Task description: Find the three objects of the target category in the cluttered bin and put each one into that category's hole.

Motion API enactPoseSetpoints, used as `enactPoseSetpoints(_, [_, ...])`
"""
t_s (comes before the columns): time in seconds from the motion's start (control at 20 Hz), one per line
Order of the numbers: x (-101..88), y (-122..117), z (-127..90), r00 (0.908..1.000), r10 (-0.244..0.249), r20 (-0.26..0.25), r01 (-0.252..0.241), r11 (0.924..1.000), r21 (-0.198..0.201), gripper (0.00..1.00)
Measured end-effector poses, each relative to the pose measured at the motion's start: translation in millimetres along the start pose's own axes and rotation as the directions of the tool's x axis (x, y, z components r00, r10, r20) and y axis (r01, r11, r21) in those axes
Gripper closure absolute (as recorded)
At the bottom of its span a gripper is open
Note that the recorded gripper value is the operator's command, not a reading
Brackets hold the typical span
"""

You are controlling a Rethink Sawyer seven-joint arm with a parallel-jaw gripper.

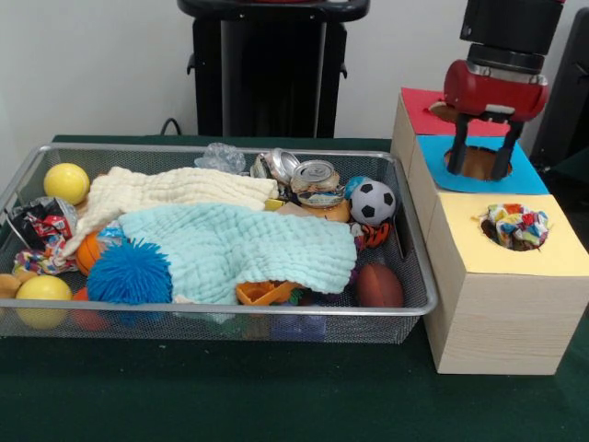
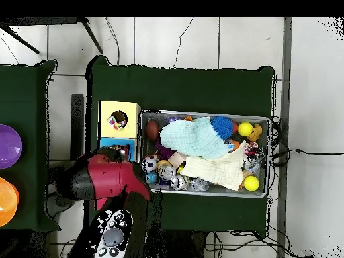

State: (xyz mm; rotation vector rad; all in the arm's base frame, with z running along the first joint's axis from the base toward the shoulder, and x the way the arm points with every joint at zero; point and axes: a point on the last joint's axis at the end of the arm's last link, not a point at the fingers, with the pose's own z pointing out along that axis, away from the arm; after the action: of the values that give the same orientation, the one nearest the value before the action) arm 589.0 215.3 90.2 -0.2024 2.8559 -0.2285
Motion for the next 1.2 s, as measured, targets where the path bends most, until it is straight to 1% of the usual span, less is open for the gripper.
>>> enactPoseSetpoints(0.05, [-5.0,0.3,-0.7,0.9998,0.011,0.016,-0.011,0.9999,-0.010,0.00])
enactPoseSetpoints(0.1, [-14.9,0.5,-3.4,0.9984,0.030,0.047,-0.029,0.9992,-0.026,0.00])
enactPoseSetpoints(0.25, [-22.6,1.4,-6.9,0.9966,0.043,0.070,-0.040,0.9984,-0.040,0.00])
enactPoseSetpoints(0.3, [-29.5,2.7,-11.7,0.9945,0.053,0.090,-0.048,0.9974,-0.053,0.00])
enactPoseSetpoints(0.35, [-31.7,2.8,-13.4,0.9938,0.057,0.096,-0.052,0.9971,-0.056,0.00])
enactPoseSetpoints(0.55, [-33.3,3.5,-14.1,0.9928,0.061,0.103,-0.055,0.9968,-0.058,0.00])
enactPoseSetpoints(0.7, [-29.5,5.5,-8.1,0.9941,0.057,0.092,-0.052,0.9970,-0.057,0.00])
enactPoseSetpoints(0.95, [-18.7,12.4,8.2,0.9973,0.043,0.059,-0.040,0.9977,-0.054,0.00])
enactPoseSetpoints(1.0, [-19.8,15.3,9.9,0.9975,0.040,0.058,-0.037,0.9977,-0.056,1.00])
enactPoseSetpoints(1.2, [-20.4,21.6,8.9,0.9977,0.033,0.059,-0.029,0.9976,-0.062,1.00])
